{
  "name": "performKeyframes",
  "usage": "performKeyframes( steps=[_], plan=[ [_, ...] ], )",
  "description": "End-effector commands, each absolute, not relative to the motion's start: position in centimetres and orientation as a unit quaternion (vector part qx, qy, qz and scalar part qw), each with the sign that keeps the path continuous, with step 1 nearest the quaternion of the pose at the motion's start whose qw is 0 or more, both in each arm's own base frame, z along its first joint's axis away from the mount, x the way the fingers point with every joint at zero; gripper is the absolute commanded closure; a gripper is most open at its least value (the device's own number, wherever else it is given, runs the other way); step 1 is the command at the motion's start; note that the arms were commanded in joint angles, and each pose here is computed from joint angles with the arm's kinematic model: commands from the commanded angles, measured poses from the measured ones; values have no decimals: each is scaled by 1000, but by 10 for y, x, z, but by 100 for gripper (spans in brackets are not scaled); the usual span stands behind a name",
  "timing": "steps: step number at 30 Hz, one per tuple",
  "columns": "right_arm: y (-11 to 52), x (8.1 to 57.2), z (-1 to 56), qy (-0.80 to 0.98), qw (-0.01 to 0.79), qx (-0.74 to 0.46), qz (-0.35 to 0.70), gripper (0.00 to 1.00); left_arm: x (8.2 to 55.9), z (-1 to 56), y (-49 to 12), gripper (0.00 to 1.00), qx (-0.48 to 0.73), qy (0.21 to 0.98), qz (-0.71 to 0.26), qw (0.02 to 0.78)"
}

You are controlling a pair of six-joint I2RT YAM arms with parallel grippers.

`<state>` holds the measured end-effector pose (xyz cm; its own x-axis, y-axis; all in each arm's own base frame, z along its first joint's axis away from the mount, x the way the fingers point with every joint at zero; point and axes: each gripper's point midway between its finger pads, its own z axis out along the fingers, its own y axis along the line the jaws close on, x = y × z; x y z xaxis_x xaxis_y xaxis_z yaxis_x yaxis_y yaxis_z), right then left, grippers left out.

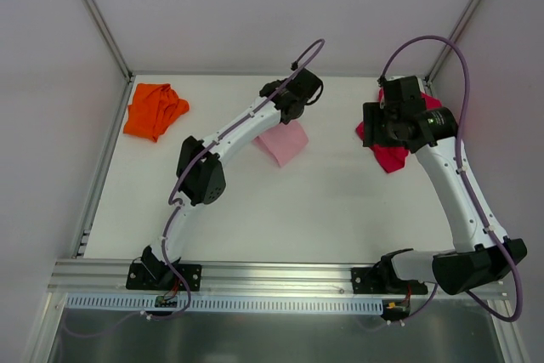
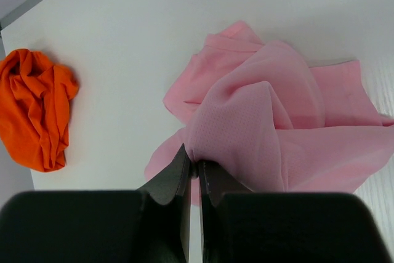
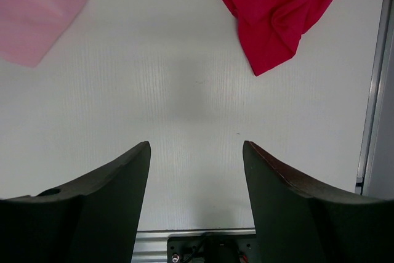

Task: Fold and stack the t-shirts
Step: Fold the long partially folded tshirt into a neat square

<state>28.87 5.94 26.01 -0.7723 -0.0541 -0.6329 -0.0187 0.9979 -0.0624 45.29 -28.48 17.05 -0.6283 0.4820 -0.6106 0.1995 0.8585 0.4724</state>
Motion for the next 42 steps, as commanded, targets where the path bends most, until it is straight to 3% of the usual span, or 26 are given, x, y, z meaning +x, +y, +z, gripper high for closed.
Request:
performKeyframes(
  steps=[1,22,24,25,26,30,34,42],
  plan=[
    [67,287,269,934,355,-24,-10,34,478,177,-278,100,160,885,161,407],
    [67,276,274,935,353,-40,-10,34,486,106,-212,100,52,930,181,316],
    [69,274,274,936,350,-45,-6,34,488,98,-213,59,62,932,178,310],
    [70,273,273,936,348,-48,-6,34,488,97,-213,24,63,931,180,311],
    [71,272,273,937,346,-51,-5,34,489,96,-212,1,60,930,183,314],
    [74,267,270,939,339,-60,-4,34,490,110,-206,1,41,922,192,334],
    [76,263,267,939,336,-66,-3,34,497,168,-210,1,14,896,146,419],
    [77,258,265,939,337,-72,-2,34,495,208,-220,1,37,877,151,455]
  ],
)
